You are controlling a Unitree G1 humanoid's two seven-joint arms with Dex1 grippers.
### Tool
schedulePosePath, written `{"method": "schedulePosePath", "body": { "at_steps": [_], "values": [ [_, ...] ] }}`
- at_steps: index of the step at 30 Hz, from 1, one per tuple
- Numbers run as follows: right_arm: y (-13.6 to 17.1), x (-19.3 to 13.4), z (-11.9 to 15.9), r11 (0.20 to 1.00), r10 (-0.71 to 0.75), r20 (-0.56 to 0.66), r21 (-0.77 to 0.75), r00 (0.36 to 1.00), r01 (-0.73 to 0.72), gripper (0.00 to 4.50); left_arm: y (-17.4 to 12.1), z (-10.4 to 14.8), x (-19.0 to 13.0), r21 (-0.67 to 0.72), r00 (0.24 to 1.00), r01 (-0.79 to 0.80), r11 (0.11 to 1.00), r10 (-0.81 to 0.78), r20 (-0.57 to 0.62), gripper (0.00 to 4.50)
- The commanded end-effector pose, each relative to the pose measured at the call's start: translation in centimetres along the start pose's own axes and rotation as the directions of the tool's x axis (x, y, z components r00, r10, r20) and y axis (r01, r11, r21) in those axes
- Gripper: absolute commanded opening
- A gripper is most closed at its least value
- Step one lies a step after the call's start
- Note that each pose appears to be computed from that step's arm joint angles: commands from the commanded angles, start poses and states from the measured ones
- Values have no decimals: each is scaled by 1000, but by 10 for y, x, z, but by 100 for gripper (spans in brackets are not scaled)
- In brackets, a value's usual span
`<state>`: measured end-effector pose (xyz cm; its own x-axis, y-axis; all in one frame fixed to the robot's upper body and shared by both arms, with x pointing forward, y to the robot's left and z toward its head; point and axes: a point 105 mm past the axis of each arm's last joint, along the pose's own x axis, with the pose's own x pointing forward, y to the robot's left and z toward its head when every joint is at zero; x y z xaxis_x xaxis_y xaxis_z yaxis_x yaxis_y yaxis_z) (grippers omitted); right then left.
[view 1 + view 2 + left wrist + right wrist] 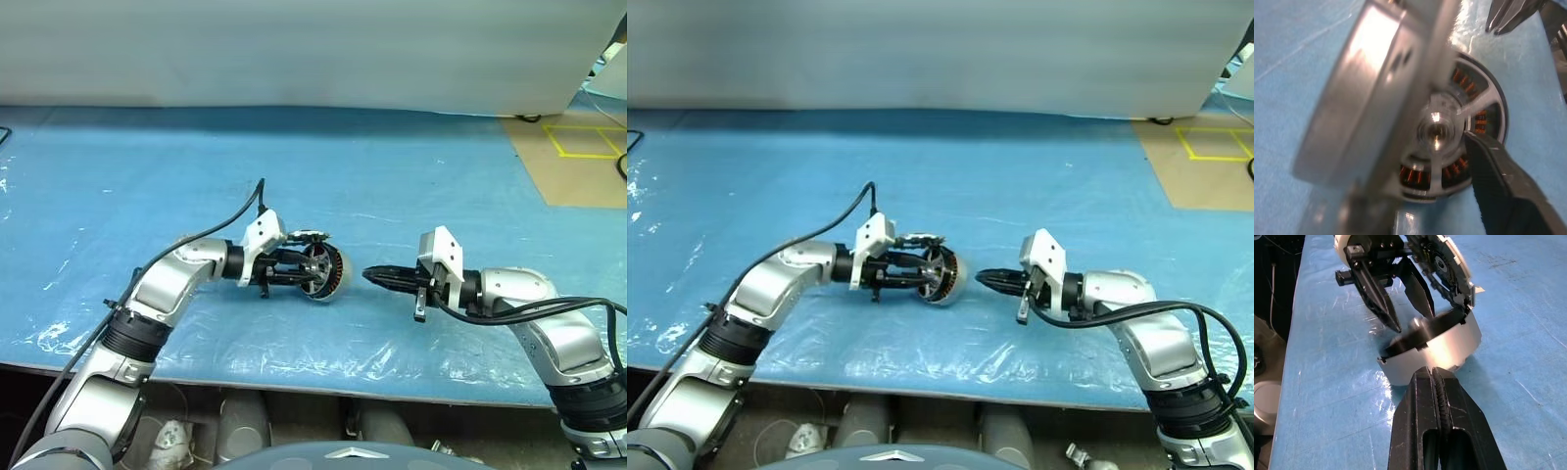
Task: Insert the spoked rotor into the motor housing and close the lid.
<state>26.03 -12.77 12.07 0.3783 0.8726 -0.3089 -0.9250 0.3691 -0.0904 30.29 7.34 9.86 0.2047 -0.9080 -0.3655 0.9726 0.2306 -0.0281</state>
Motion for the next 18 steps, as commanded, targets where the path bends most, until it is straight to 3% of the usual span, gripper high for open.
{"method": "schedulePosePath", "body": {
  "at_steps": [1,4,9,13,18],
  "values": [
    [1,2,11,999,5,31,-44,1000,-4,0,5,11,-2,20,999,-28,999,27,43,336],
    [1,2,10,999,5,30,-43,1000,-4,0,12,23,-2,15,993,-69,998,67,92,444],
    [2,4,10,999,6,33,-41,999,-5,0,7,35,-1,-7,987,-36,999,36,158,448],
    [1,2,10,999,0,37,-39,999,1,0,3,43,-4,-41,972,-9,999,18,235,357],
    [1,-1,10,999,-6,42,-35,999,8,0,-4,39,-7,-73,964,30,997,-10,264,170]
  ]
}}
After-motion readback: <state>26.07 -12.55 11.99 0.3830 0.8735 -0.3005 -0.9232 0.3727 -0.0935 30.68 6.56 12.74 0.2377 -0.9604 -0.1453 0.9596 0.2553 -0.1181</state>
